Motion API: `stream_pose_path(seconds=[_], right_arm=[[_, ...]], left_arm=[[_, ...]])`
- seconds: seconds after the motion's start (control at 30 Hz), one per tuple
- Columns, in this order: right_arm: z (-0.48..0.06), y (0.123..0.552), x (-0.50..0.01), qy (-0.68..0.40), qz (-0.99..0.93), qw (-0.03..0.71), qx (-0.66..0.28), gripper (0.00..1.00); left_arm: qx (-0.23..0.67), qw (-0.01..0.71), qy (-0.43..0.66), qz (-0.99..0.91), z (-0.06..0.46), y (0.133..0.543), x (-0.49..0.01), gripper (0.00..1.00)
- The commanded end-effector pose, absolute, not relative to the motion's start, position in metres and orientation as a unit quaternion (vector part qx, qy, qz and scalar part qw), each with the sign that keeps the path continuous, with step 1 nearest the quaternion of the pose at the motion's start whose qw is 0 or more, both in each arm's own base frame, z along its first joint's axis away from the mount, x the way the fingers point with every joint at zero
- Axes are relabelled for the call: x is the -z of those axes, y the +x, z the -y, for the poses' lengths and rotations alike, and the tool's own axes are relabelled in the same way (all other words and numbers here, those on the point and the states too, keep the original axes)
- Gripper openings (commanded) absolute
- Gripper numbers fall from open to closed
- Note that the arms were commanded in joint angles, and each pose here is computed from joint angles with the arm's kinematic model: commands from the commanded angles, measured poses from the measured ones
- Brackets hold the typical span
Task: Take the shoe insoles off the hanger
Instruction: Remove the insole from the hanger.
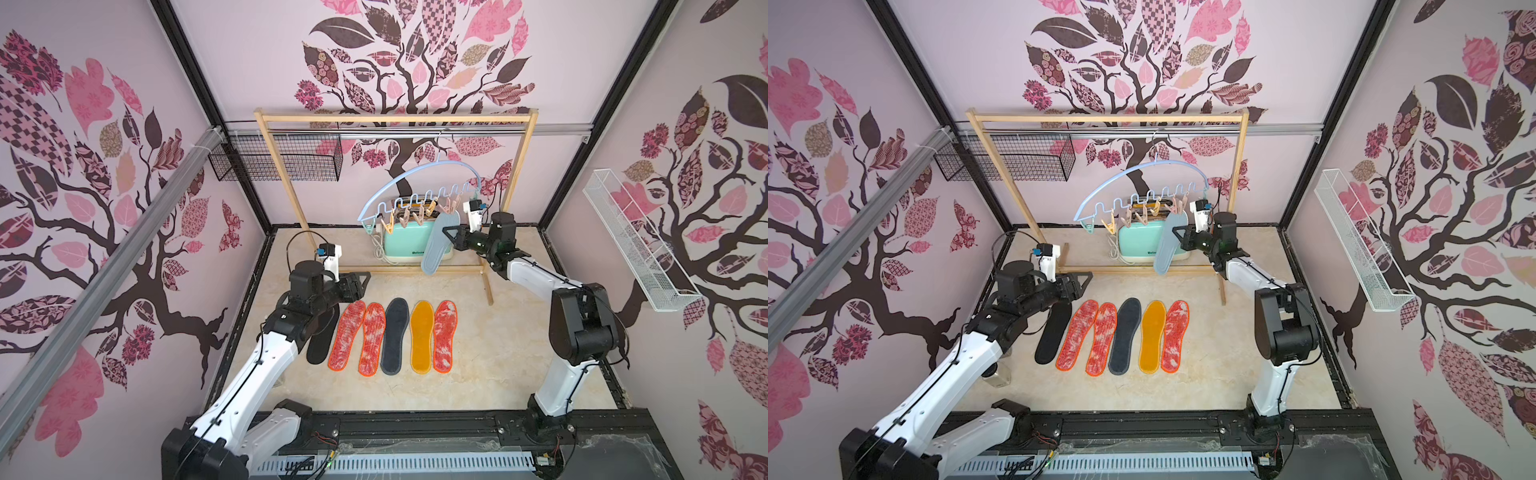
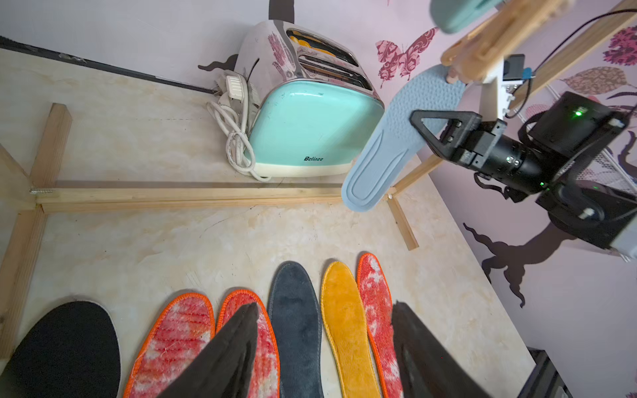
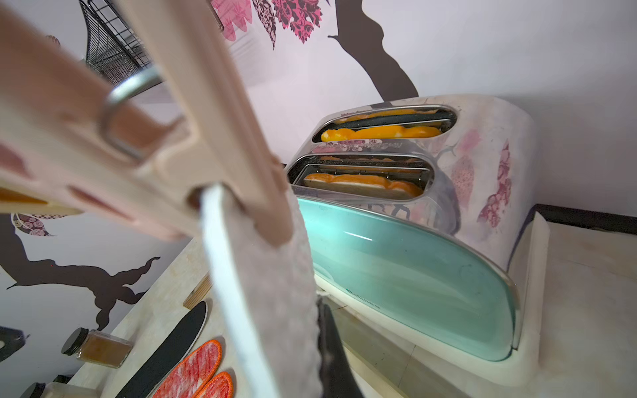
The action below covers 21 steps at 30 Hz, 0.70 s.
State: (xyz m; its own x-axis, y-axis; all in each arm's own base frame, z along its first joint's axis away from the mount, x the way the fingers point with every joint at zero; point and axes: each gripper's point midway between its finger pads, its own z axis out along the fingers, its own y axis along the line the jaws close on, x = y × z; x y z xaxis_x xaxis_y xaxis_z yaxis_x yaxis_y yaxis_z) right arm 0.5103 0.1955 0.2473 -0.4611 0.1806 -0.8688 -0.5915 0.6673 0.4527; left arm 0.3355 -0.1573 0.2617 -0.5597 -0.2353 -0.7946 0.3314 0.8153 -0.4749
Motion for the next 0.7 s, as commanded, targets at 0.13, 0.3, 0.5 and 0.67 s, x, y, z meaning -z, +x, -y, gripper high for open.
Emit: stream_pose_path(seconds=[0.13, 0.3, 0.5, 0.67], right_arm=[[-0.193, 0.499, -0.286, -0.155, -0.745, 0.522, -0.386, 0.03], [-0.192, 0.498, -0.291, -0.156, -0.744, 0.523, -0.386, 0.03], [-0.192, 0.496, -0.286, -0.162, -0.747, 0.516, -0.387, 0.03], [-0.192, 0.495, -0.282, -0.163, -0.748, 0.511, -0.391, 0.03]], left_arm=[[0.313, 0.496, 0.017, -0.81, 0.17, 0.382, -0.265, 0.63], [0.32, 0.492, 0.04, -0.809, 0.187, 0.412, -0.25, 0.6], [0.364, 0.506, 0.104, -0.775, 0.217, 0.442, -0.265, 0.58], [0.382, 0.515, 0.141, -0.755, 0.236, 0.472, -0.276, 0.58]])
